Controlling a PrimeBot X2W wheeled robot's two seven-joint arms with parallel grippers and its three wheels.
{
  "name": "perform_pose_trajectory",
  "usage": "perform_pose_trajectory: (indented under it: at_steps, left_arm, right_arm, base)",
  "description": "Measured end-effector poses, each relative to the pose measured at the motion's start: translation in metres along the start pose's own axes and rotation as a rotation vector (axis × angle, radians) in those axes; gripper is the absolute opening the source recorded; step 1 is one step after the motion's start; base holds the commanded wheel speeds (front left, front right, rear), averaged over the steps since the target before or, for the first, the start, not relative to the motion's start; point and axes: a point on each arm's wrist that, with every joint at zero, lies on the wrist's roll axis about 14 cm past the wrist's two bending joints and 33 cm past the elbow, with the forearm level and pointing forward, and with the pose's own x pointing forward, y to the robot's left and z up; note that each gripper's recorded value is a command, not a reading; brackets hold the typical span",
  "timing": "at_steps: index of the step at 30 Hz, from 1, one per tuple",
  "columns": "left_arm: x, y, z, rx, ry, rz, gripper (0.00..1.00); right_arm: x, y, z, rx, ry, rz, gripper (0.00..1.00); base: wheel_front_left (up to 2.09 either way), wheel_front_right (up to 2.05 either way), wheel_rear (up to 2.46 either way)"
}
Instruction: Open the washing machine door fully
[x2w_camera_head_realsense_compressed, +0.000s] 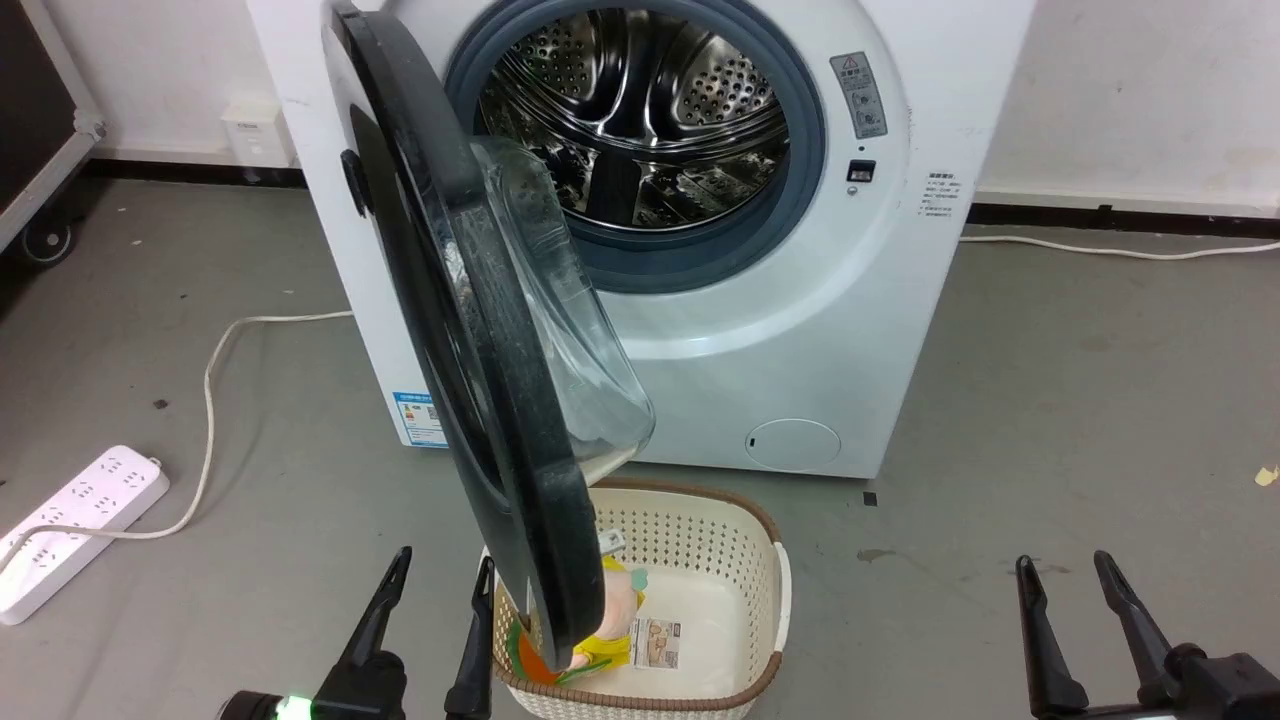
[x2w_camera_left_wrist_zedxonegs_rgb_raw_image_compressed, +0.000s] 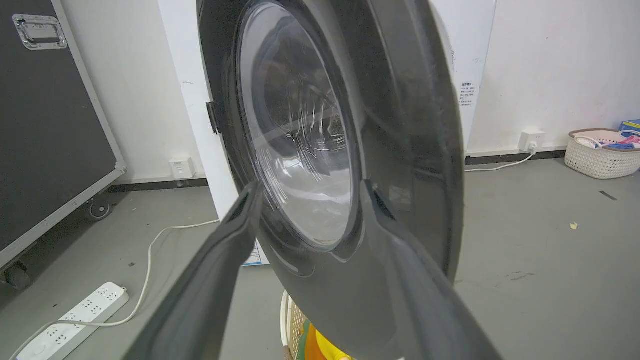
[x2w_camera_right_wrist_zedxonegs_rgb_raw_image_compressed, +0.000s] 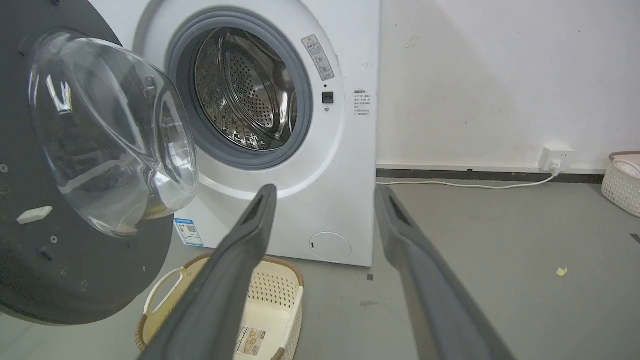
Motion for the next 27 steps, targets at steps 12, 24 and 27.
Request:
perform_pose_trajectory:
  at_steps: [12,24,27]
  left_arm:
    - [0.013,0.017,0.045,-0.012,-0.143,0.056,0.0]
    - [0.022,0.037,0.199,-0.016,-0.645,0.121,0.0]
    - [0.028,0.016,0.203,-0.032,-0.657,0.04,0.0]
  right_arm:
    - [0.001,-0.001,0.0,-0.001,-0.001,-0.002,1.0]
    - [0.001,-0.004,-0.002,-0.021,0.006,-0.011,1.0]
    - [0.0,-0.004,-0.003,-0.025,0.01,-0.011,1.0]
  base:
    - [0.0,0.0,0.0]
    - [0.0,0.0,0.0]
    - [0.0,0.0,0.0]
